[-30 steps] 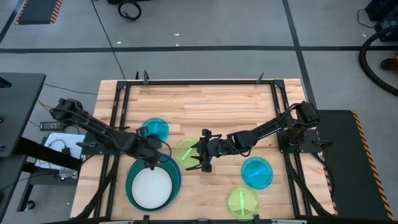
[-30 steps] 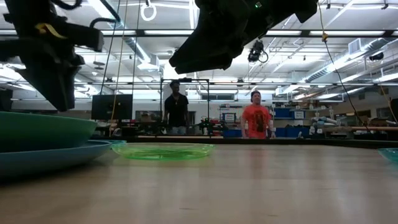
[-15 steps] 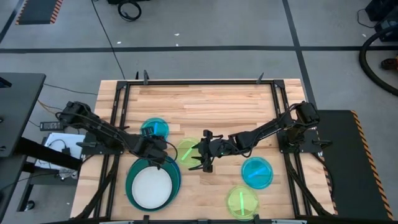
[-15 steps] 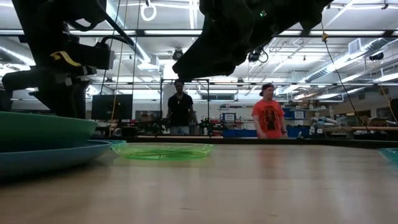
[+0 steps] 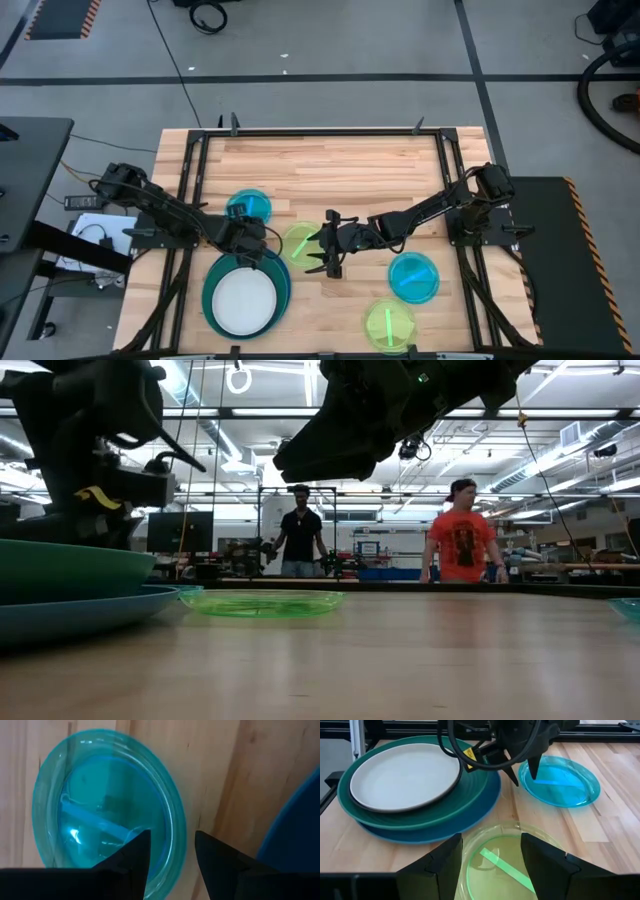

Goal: Stack plastic plates
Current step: Stack the left transparent blue plate on the white plate

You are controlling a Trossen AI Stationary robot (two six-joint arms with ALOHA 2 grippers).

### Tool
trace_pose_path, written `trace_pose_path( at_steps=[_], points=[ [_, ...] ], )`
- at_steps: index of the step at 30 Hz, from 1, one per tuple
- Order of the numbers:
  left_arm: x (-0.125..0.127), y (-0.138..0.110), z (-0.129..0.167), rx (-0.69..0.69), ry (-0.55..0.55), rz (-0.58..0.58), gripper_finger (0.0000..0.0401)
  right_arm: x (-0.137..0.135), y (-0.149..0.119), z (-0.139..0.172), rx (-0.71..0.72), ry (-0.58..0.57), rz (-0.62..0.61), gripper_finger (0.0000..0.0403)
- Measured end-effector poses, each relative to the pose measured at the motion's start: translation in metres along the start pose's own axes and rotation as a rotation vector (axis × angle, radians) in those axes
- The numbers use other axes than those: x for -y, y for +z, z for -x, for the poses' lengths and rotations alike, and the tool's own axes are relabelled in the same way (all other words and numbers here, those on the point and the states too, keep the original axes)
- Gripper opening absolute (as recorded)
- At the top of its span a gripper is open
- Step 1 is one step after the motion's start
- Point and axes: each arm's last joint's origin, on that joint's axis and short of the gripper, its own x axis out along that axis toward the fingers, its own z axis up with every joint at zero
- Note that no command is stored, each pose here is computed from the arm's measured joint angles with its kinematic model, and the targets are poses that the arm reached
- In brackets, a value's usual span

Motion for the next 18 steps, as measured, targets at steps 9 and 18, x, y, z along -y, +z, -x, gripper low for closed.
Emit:
trace_pose_path(
  at_steps=[9,18],
  points=[
    [-0.0004,-0.0041,-0.0035,-0.008,0.003,-0.035,0.0114,0.0000,0.0000,0.0000,0.000,0.000,0.001,0.0212],
    [-0.0004,-0.0042,-0.0035,-0.008,0.003,-0.061,0.0020,0.0000,0.0000,0.0000,0.000,0.001,0.001,0.0212]
  ],
)
